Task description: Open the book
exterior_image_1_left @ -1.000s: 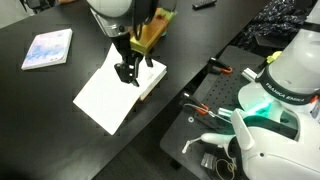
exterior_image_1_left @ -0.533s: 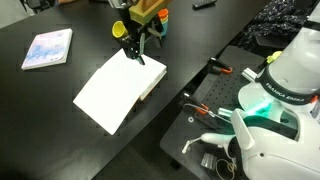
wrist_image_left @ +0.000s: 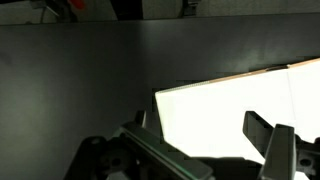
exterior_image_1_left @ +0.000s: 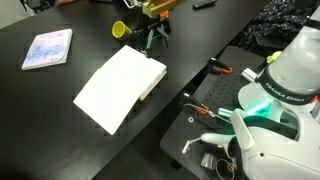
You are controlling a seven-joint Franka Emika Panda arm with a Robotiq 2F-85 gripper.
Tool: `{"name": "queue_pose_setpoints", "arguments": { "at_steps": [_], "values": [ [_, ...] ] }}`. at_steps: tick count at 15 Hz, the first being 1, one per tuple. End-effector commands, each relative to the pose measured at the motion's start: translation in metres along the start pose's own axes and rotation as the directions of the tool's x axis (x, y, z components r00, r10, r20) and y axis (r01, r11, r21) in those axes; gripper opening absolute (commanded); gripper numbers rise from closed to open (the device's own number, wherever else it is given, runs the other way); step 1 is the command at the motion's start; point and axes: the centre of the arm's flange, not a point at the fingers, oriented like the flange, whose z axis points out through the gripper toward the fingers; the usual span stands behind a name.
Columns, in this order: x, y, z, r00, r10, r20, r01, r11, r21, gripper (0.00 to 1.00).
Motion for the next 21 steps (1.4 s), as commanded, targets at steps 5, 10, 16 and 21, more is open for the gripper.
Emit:
{"name": "queue_pose_setpoints", "arguments": {
  "at_steps": [5, 10, 16, 21],
  "values": [
    [0.022, 0.039, 0.026, 0.999, -0.007, 0.047, -0.005, 0.967, 0.254, 1.00],
    [0.019, 0.044, 0.050, 0.997, -0.049, 0.058, 0.030, 0.958, 0.284, 1.00],
    [0.021, 0.044, 0.077, 0.994, -0.087, 0.073, 0.063, 0.959, 0.277, 1.00],
    [0.022, 0.036, 0.087, 0.990, -0.128, 0.052, 0.108, 0.953, 0.283, 1.00]
  ]
}}
